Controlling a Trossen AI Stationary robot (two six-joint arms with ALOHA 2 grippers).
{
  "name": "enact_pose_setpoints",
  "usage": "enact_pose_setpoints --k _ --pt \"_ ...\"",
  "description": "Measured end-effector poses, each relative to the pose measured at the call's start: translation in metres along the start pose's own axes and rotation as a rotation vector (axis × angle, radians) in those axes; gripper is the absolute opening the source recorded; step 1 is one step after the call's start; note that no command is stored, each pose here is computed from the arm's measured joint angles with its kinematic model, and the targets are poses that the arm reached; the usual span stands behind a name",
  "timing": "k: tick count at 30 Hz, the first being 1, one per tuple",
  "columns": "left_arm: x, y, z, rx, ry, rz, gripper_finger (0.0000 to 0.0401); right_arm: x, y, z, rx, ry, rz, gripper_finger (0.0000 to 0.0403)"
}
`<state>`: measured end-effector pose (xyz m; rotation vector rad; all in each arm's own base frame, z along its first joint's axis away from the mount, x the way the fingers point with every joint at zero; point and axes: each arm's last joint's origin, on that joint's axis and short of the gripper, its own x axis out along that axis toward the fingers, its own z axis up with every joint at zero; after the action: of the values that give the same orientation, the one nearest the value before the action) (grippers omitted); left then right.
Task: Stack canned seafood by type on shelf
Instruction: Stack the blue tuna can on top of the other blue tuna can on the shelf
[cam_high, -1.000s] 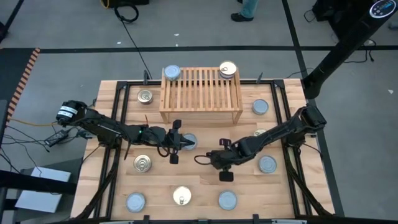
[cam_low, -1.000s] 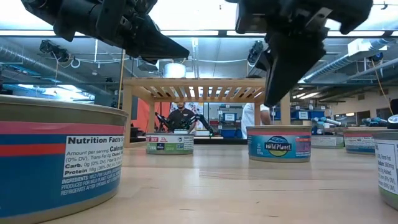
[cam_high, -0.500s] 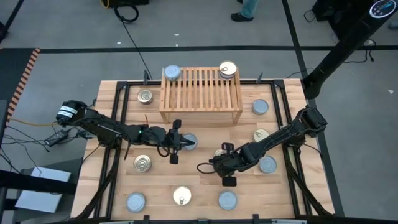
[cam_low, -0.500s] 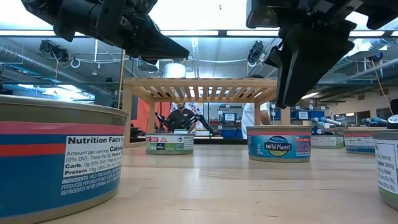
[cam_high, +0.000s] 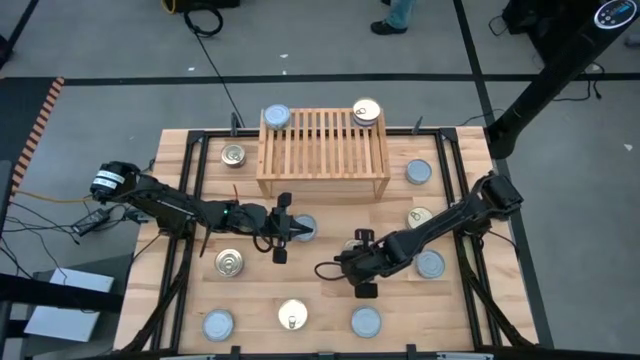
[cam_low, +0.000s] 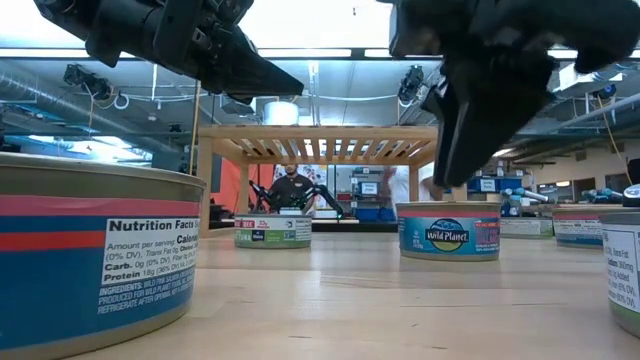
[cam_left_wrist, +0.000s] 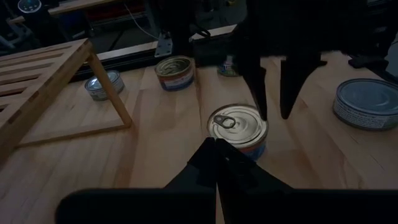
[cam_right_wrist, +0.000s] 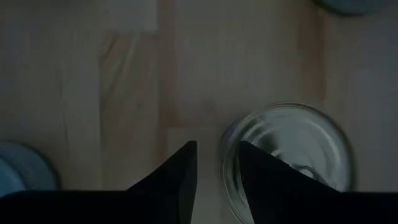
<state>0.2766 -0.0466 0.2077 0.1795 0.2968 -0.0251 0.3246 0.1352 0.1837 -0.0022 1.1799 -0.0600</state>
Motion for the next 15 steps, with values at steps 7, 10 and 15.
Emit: enact_pose_setpoints --k 7,10,15 --pt "0.0 0.0 -0.0008 0.001 0.007 0.0 0.0004 0.0005 0.0006 0.0002 0.011 -0.002 0.005 0.0129" --pt "0.0 -0.0001 -0.0008 0.001 0.007 -0.001 0.0004 0.0003 0.0005 0.0 0.025 0.001 0.004 0.0129" --pt "0.0 0.0 -0.0008 0.001 0.007 0.0 0.0004 0.0014 0.0023 -0.0014 0.023 0.007 0.001 0.0128"
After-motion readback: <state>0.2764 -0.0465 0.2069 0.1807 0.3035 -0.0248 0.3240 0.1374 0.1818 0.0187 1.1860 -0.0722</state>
